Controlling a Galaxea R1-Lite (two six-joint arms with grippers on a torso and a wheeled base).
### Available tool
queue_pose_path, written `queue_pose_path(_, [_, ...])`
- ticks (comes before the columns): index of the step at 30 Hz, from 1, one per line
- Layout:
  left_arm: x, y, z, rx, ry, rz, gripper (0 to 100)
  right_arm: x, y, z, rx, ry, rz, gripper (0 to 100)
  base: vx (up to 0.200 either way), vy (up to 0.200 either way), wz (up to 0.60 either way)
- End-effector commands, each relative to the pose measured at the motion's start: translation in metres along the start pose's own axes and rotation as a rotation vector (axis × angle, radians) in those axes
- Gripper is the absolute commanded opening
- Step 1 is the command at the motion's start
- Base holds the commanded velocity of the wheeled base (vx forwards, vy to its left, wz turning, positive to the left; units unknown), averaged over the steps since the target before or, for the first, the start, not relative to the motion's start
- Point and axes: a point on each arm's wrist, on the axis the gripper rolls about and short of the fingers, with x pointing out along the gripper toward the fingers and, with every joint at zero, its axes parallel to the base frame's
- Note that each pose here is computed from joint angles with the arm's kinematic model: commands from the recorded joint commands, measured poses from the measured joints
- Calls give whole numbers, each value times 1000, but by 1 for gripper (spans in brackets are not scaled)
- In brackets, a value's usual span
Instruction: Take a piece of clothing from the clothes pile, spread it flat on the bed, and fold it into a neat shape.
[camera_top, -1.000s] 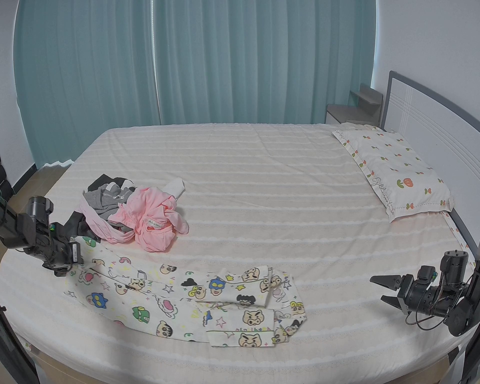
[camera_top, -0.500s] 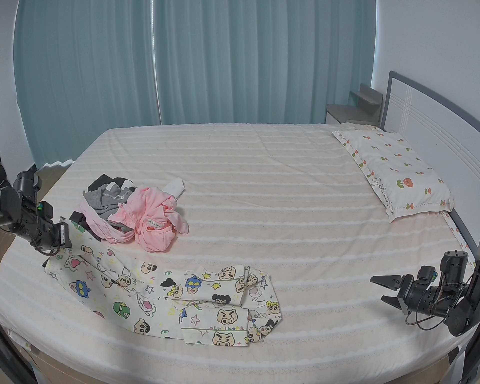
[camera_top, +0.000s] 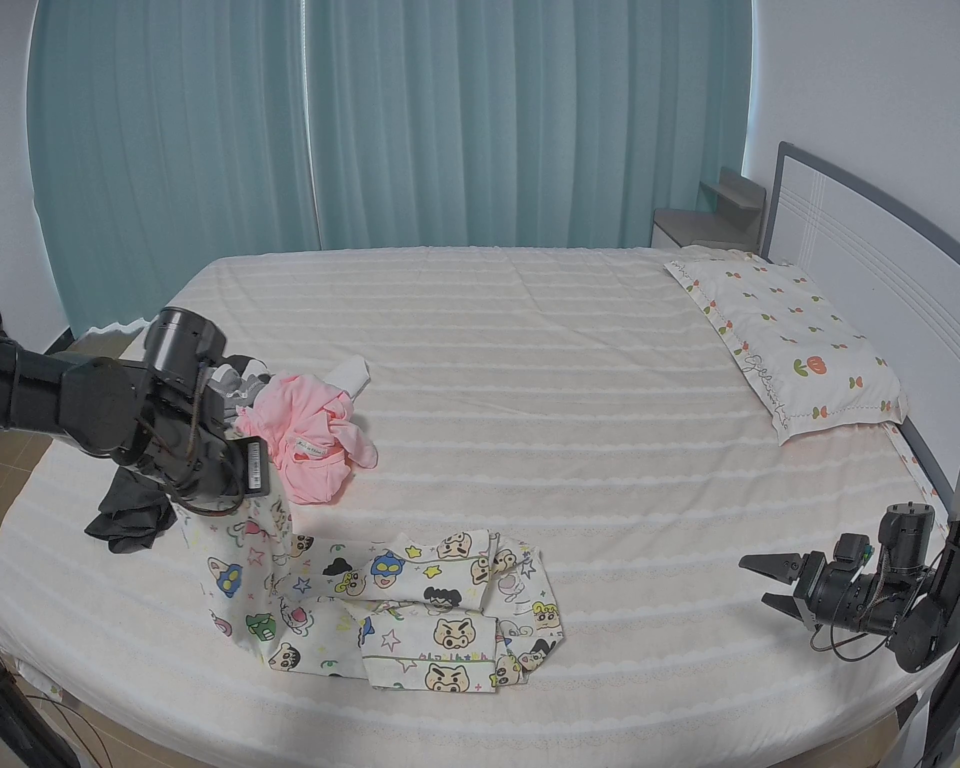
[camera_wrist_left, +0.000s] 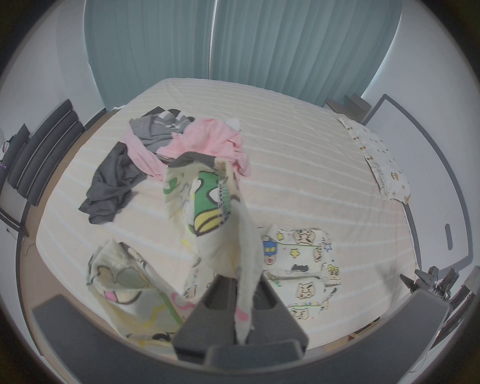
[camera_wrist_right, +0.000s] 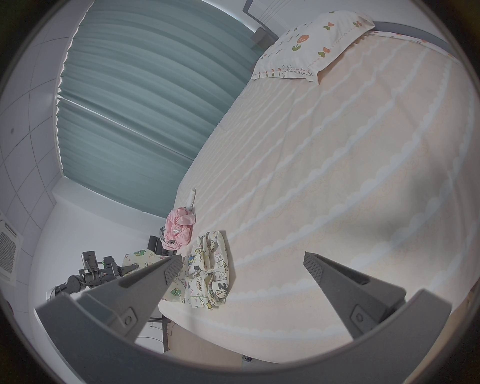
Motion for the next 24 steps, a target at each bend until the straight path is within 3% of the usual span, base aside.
queue_pose_path(1, [24,-59,-17,41,47,-38,0,-2,-2,-4,10,18,-13,100,0,0,0])
queue_pose_path(5, [46,-96,-24,-6,42,-24,0,-1,-2,-5,8,20,-12,100,0,0,0])
queue_pose_path(9, [58,-117,-34,8,68,-43,0,-1,-1,-5,2,20,-10,100,0,0,0])
queue_pose_path(24, [74,-150,-40,14,36,-139,0,2,-5,-7,-21,39,-22,100,0,0,0])
